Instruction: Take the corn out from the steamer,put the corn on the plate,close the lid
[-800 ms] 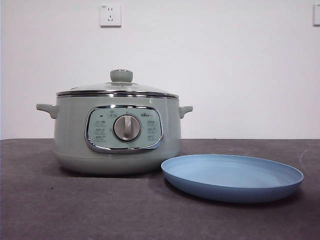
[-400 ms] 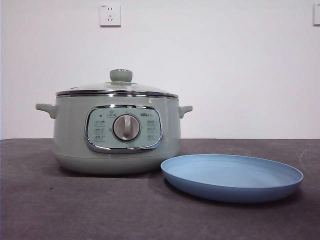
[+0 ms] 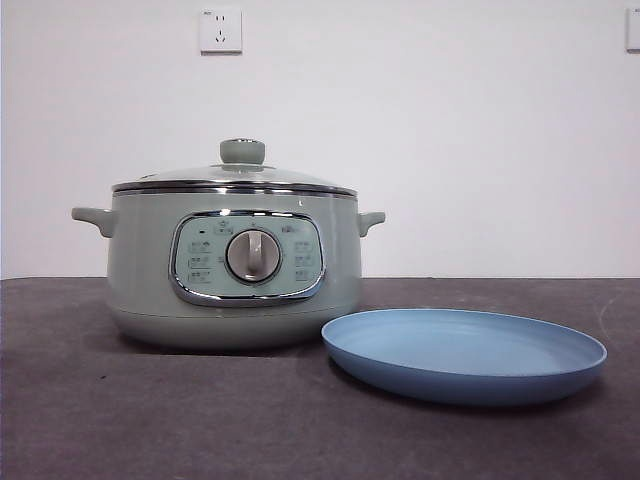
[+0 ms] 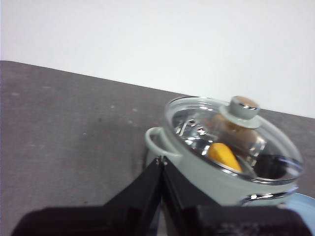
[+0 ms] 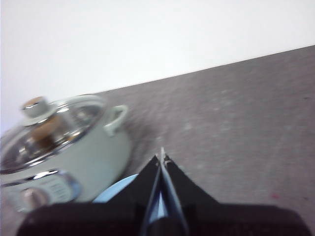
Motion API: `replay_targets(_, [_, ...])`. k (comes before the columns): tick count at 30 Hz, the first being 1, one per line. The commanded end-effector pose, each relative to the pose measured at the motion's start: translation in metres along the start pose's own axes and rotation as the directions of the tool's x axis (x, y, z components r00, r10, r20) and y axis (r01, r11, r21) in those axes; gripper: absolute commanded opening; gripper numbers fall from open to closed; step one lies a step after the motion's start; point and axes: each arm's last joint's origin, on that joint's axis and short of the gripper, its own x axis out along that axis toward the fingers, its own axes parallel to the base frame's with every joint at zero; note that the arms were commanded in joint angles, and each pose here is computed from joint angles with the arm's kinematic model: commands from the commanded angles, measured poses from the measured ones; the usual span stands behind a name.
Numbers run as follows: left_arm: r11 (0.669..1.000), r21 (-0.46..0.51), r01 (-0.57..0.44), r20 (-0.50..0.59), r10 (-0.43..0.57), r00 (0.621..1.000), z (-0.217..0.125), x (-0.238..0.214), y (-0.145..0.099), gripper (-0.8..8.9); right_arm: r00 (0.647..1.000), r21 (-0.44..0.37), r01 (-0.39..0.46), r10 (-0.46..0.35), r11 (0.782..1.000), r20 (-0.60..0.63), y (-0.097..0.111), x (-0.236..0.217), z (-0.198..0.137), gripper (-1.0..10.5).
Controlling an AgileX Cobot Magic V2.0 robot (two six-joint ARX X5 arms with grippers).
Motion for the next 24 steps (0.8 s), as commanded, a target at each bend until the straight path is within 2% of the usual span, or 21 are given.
replay_targets(1, [0.998,0.033,0.053,-0.034,-0.052,0.998,0.018,0.002,-0.006,-0.08,0.996,-0.042,-0.065,0.062,0.997,-0.063,0.009,0.005,0.026,-0.1])
replay_targets(9, [0.971,0.106,0.214,-0.201,-0.190,0.961,0.066,0.014,-0.021,-0.08,0.940,-0.133,-0.218,0.171,0.967,-0.295,0.029,0.024,0.093,-0.1])
replay_targets(15, [0.935,0.114,0.335,-0.302,-0.288,0.909,0.093,0.020,-0.030,-0.08,0.874,-0.134,-0.330,0.249,0.935,-0.417,0.044,0.038,0.134,-0.1])
replay_targets(19, [0.918,0.104,0.382,-0.375,-0.319,0.870,0.102,0.021,-0.033,-0.08,0.829,-0.127,-0.359,0.253,0.925,-0.499,0.050,0.046,0.145,-0.1])
replay_targets(24, [0.912,0.086,0.401,-0.436,-0.328,0.838,0.107,0.022,-0.035,-0.08,0.781,-0.116,-0.378,0.249,0.919,-0.572,0.052,0.049,0.142,-0.1])
